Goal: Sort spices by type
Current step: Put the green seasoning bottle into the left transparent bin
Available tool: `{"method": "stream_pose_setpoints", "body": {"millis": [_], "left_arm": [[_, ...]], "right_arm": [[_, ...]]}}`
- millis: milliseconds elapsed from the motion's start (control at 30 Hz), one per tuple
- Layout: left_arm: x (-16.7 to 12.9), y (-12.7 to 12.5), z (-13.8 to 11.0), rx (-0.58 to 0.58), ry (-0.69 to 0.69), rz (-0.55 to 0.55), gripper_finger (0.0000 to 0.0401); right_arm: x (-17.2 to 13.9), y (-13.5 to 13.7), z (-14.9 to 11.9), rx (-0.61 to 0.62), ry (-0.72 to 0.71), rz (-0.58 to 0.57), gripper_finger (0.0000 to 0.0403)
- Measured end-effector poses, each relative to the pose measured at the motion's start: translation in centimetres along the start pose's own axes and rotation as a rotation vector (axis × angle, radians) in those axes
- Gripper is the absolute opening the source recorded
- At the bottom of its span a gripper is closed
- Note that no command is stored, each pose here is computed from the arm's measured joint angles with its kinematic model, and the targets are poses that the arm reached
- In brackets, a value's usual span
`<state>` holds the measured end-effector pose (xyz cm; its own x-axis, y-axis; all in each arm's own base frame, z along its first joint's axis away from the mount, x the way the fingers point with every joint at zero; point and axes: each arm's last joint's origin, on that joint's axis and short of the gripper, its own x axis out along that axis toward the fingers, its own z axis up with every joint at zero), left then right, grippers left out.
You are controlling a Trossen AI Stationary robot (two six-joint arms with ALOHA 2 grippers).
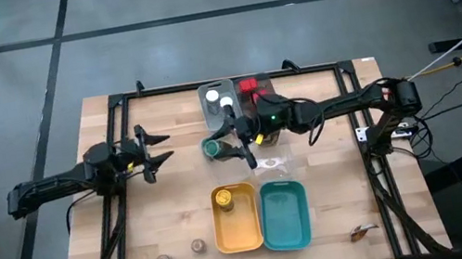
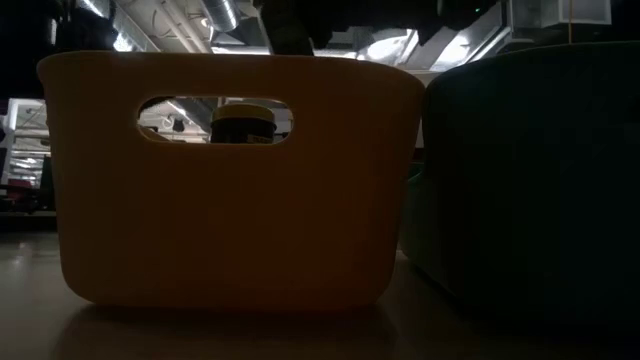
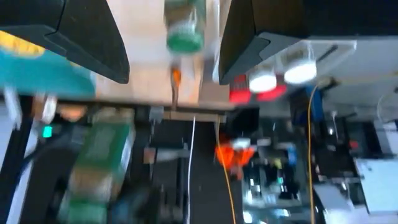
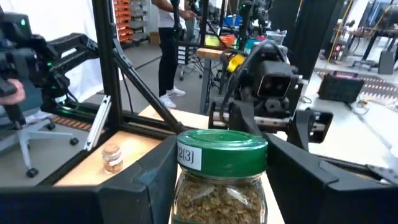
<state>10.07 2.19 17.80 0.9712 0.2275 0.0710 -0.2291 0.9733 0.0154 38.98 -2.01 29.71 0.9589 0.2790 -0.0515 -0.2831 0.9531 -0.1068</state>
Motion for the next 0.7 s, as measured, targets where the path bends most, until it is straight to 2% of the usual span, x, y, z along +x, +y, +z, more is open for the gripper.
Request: {"method": "stream_pose_setpoints", "body": {"millis": [133,400,700], "left_arm": [[0.1,-0.1,1.1,-0.046,-0.106,-0.019,0.0233],[0.9,-1.0,2.4,-0.029,-0.236,-0.141,0.0233],[3.5,-1.9,2.8,0.037,-0.275,-0.156,0.0233]], "right_arm": [[0.0,-0.1,0.4,-0.052,-0.038,-0.006,0.0212],[-0.1,-0.1,0.8,-0.067,-0.07,-0.011,0.0212],[-0.1,-0.1,0.7,-0.064,-0.063,-0.01,0.0212]]}}
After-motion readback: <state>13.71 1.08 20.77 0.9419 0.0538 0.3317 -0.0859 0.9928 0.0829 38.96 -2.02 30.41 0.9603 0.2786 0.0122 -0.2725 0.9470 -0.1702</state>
